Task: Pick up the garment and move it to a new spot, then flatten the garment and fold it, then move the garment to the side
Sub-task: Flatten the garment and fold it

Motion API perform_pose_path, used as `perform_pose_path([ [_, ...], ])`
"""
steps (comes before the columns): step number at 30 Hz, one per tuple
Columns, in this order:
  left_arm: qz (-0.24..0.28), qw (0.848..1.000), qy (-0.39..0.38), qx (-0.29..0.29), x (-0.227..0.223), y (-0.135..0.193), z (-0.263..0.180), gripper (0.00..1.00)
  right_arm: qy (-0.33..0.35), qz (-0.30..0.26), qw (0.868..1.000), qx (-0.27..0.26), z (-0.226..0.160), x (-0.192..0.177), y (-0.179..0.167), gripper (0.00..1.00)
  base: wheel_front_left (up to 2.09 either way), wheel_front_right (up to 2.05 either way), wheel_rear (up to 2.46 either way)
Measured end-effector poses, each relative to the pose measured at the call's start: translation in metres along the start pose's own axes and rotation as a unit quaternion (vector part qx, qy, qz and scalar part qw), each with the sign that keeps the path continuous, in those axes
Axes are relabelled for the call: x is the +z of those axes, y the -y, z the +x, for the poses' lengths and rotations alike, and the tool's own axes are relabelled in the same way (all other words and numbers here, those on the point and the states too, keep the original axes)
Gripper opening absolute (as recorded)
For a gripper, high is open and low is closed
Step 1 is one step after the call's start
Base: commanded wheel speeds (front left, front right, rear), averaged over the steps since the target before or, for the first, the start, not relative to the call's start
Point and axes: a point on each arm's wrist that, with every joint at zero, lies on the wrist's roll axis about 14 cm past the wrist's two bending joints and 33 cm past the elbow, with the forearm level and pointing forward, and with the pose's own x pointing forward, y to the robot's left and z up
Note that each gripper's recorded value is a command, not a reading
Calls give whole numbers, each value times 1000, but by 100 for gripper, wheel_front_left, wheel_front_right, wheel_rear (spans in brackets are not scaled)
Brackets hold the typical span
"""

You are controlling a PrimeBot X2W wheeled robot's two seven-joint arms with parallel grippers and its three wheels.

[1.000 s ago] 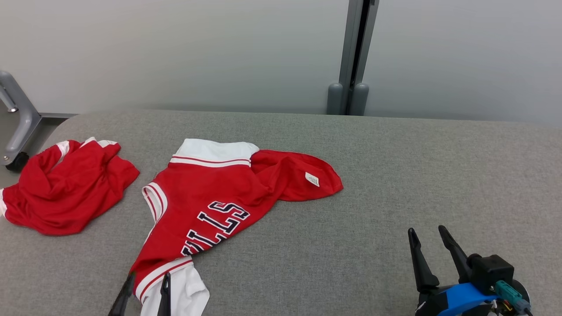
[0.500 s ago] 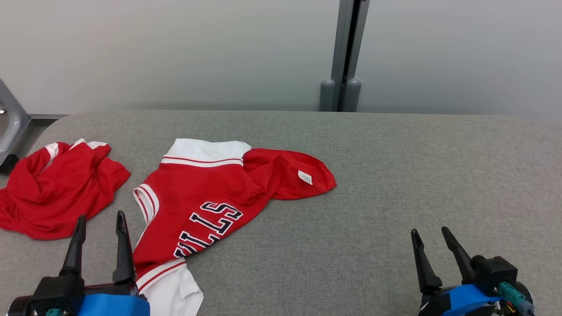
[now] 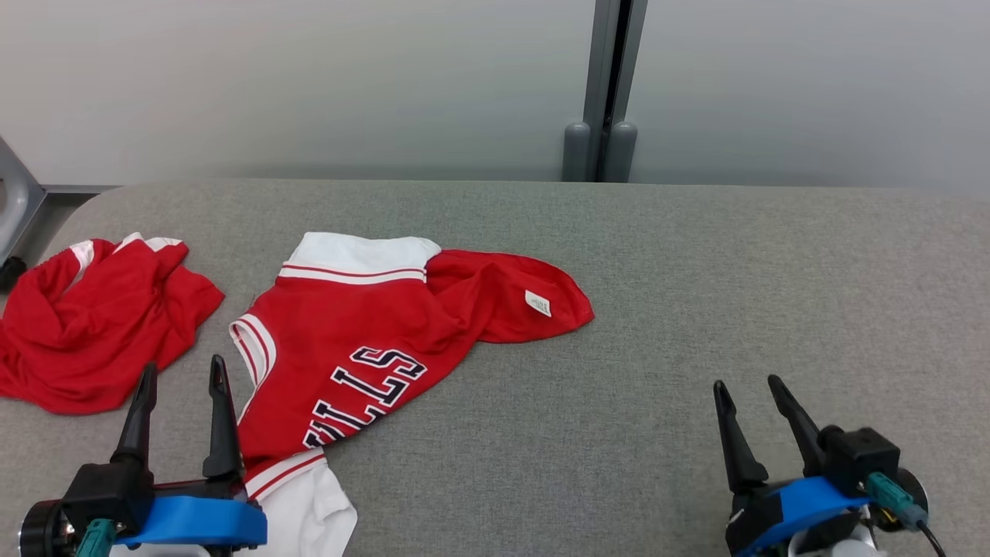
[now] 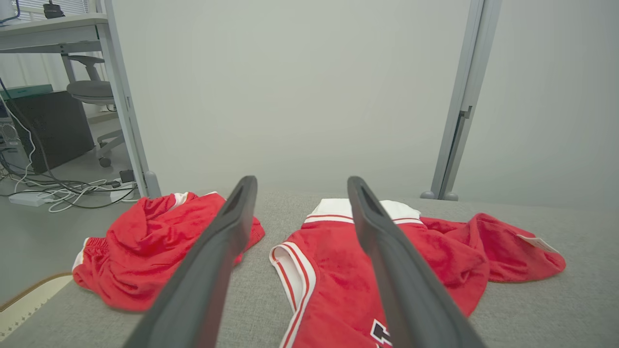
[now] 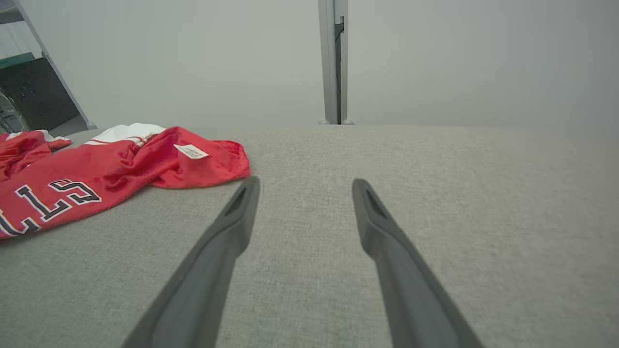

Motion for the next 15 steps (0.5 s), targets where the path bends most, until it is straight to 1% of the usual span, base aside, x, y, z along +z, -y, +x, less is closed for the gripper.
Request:
perform_pose_path([
  [4, -1, 1000, 0, 4, 0, -1, 2, 100, 15, -15, 999, 33, 23, 12, -19, 100, 0, 0, 0],
  [11, -3, 1000, -1, 9, -1, -2, 12, 100, 38, -51, 993, 99, 81, 38, -56, 100, 0, 0, 0],
  [15, -4, 1000, 0, 13, -1, -4, 17, 100, 25, -72, 989, 123, 111, 35, -67, 100, 0, 0, 0],
])
